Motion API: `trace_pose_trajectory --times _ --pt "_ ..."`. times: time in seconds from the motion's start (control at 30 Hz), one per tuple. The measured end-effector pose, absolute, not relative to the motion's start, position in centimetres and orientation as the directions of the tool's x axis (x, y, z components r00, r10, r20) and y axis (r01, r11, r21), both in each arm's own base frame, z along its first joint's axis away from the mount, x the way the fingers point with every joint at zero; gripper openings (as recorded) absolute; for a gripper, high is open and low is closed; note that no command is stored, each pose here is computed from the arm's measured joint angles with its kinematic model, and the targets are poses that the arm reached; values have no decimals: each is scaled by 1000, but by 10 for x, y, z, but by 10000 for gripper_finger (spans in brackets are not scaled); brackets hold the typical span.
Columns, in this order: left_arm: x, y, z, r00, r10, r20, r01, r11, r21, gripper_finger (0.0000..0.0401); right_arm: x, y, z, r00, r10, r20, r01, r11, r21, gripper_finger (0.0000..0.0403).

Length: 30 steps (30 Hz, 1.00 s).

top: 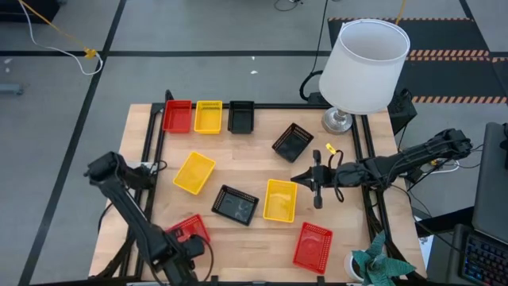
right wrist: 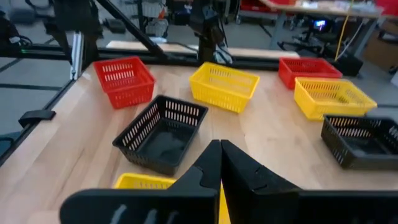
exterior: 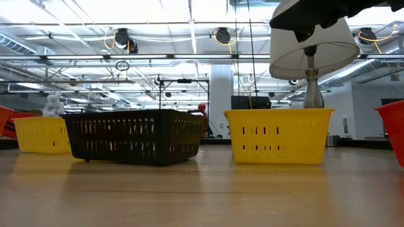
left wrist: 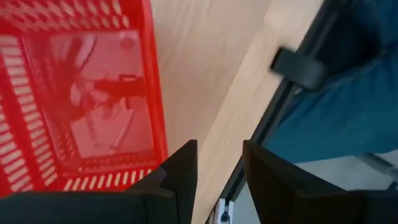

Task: Stack baskets by color
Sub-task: Stack the bottom left red bin on top of the top red bin

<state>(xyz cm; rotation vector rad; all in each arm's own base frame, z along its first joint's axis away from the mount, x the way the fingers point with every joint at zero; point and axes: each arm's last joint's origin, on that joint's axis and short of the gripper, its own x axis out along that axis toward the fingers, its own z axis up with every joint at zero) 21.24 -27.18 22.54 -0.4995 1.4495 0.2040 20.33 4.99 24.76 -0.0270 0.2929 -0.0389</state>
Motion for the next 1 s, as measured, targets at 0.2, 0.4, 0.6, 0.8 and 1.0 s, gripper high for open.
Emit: trace_pose_trajectory --times 0.2,0.4,0.6,0.8,1.0 --pt "211 -269 217 79 -97 -992 -493 861 -123 129 205 50 252 970 -38 -240 23 998 -67 0" --pt "208 -269 217 106 -46 -993 -486 869 -92 133 205 50 253 972 -38 -232 20 997 -80 0" --pt "206 -268 216 111 -23 -994 -492 867 -75 184 205 50 252 970 -38 -240 21 997 -75 0" --pt "206 -268 216 122 -13 -992 -474 878 -70 244 204 50 251 965 -39 -259 25 998 -60 0" --pt "202 -263 201 106 18 -994 -478 878 -35 251 204 50 250 963 -40 -266 27 998 -50 0"
